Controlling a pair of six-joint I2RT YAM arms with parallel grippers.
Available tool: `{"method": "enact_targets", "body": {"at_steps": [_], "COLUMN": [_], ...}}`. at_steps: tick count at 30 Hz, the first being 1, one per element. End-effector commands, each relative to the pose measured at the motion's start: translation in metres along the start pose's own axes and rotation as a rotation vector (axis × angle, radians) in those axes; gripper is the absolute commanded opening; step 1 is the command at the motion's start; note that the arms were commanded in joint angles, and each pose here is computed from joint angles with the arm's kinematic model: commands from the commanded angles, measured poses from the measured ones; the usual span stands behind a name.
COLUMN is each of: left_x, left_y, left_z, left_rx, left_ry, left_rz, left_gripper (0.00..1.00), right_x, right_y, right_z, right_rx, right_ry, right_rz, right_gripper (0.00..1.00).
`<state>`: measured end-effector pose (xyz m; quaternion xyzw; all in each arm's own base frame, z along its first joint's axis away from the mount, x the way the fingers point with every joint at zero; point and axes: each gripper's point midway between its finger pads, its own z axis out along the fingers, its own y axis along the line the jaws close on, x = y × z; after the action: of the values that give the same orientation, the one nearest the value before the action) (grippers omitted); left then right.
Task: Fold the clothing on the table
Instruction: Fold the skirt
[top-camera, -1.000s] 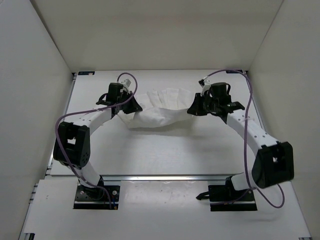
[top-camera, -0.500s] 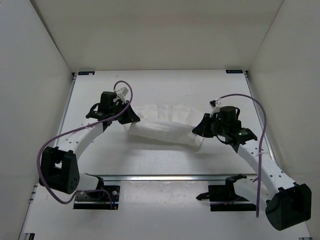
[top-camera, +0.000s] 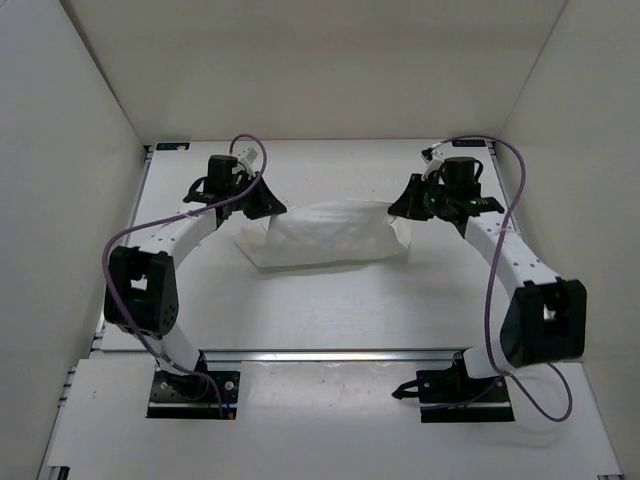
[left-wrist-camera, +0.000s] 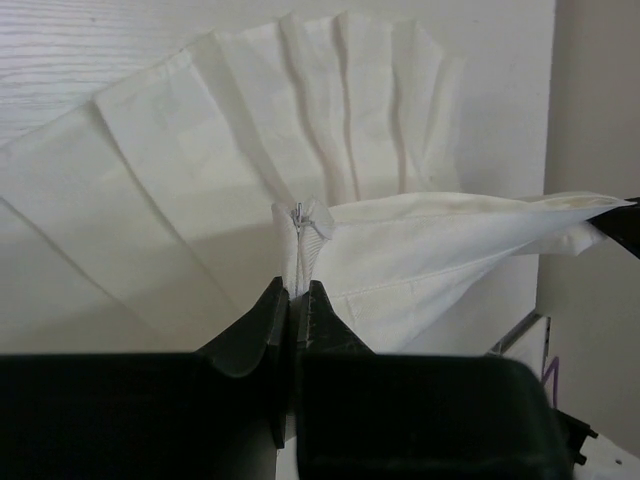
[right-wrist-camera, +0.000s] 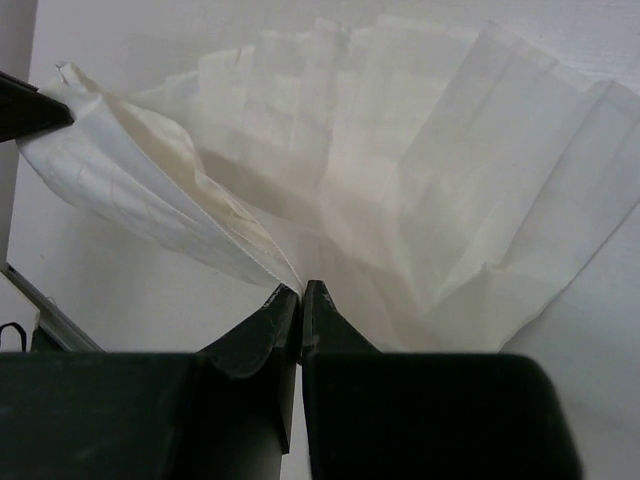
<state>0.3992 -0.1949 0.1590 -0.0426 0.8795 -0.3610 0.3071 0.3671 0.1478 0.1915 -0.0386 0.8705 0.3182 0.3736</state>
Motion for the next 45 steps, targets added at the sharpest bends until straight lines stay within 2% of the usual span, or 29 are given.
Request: {"method": "enact_targets", "body": {"at_steps": [1, 5, 10, 17, 25, 32, 36, 40, 45], "left_x": [-0.024, -0.016, -0.019, -0.030, -0.006, 0.005, 0.006, 0.002, -0.024], "left_y": [0.014, 0.036, 0.061, 0.070, 0.095, 0.095, 0.090, 0.085, 0.082], "left_z": [0.007, 0.024, 0.030, 0.033, 0.025, 0.024, 0.020, 0.007, -0.004], "left_rx": [-0.050, -0.081, -0.126, -0.162, -0.255, -0.251, -0.240, -0.204, -0.202], "left_ry": [-0.059, -0.035, -0.039, -0.061, -0.072, -0.034, -0.034, -0.074, -0.157], "left_rz": [-0.024, -0.053, -0.083, -0.079, -0.106, -0.096, -0.085, -0.093, -0.114], "left_gripper": [0.00, 0.00, 0.00, 0.00, 0.00, 0.00, 0.00, 0.00, 0.00], "right_x": [-0.031, -0.036, -0.062, -0.094, -0.067, -0.084, -0.070, -0.075, -0.116], "right_y": [-0.010, -0.037, -0.040, -0.046, -0.069, -0.047, -0.035, -0.028, -0.006], "right_z": [0.023, 0.055, 0.073, 0.107, 0.131, 0.126, 0.122, 0.125, 0.135], "right_rx": [-0.007, 0.030, 0.011, -0.008, 0.016, -0.007, -0.023, -0.034, -0.072], "right_ry": [-0.031, 0.026, 0.013, 0.016, 0.086, 0.054, 0.076, 0.067, -0.003], "right_rz": [-0.076, -0.052, -0.076, -0.104, -0.071, -0.108, -0.149, -0.167, -0.178], "right_gripper": [0.00, 0.00, 0.00, 0.00, 0.00, 0.00, 0.00, 0.00, 0.00]}}
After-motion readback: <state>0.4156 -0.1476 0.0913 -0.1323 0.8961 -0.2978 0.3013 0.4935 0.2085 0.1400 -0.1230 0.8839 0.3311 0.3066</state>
